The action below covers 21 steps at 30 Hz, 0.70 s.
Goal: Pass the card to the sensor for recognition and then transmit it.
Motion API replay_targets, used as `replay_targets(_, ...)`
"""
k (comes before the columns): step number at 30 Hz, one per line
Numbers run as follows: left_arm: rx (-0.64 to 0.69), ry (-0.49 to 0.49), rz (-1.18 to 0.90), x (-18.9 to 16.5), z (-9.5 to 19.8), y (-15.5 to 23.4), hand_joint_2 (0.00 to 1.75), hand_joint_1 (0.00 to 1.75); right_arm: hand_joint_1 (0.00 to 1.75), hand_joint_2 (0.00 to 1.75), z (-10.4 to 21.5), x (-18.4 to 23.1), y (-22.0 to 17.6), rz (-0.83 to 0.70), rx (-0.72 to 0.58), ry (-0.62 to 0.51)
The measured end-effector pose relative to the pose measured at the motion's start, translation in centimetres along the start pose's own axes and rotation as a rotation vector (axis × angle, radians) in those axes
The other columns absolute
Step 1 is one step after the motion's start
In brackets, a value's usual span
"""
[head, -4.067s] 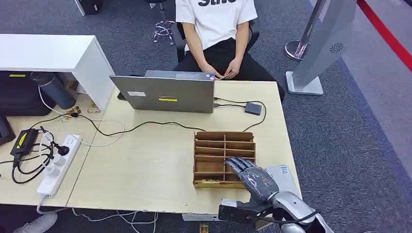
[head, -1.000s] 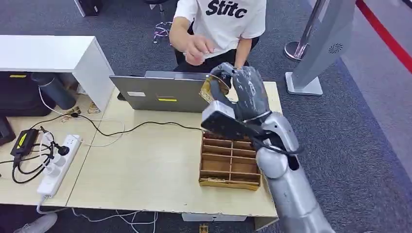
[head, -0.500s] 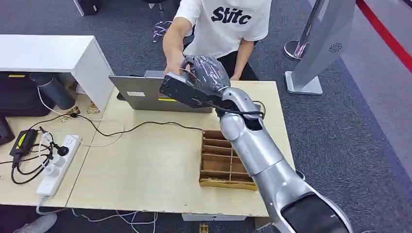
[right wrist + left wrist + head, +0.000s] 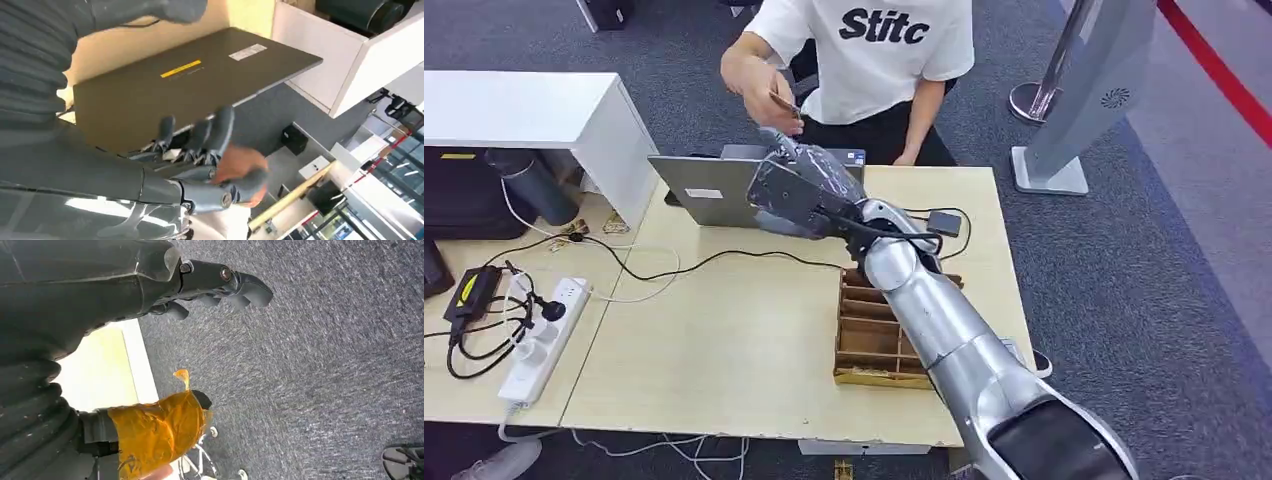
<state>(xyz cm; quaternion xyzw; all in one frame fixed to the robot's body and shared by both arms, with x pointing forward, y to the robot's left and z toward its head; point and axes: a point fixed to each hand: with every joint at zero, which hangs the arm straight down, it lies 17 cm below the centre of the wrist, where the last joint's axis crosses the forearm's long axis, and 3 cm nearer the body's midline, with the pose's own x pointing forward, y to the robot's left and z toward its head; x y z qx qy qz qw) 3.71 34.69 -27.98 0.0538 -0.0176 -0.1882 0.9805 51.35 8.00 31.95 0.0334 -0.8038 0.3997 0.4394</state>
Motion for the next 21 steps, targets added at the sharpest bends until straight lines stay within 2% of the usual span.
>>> replay_targets(3,-0.001,0.0,0.006,0.0,0.0,0.0,1.75,0.0,0.0,1.75,0.1,-0.2,0.2,-0.174,0.012,0.009)
replay_targets(8,0.006,0.003,0.017,-0.3,0.0,0.4,1.75,0.0,0.0,1.75,0.5,-3.8,-2.3,-0.484,-0.086,0.102)
replay_targets(12,0.013,0.003,0.032,-0.4,0.0,0.6,1.75,0.0,0.0,1.75,3.3,-10.0,-8.4,-0.646,-0.313,0.177)
replay_targets(14,0.014,0.0,0.039,-0.6,-0.1,0.5,1.75,0.0,0.0,1.75,5.8,-13.2,-12.1,-0.696,-0.425,0.195)
replay_targets(17,0.016,0.002,0.048,-1.0,-0.1,0.4,1.75,0.0,0.0,1.75,11.8,-18.4,-18.1,-0.795,-0.609,0.194)
replay_targets(21,0.018,0.014,0.065,-1.9,-0.1,0.2,1.75,0.0,0.0,1.75,23.0,-25.0,-23.6,-0.879,-0.837,0.194)
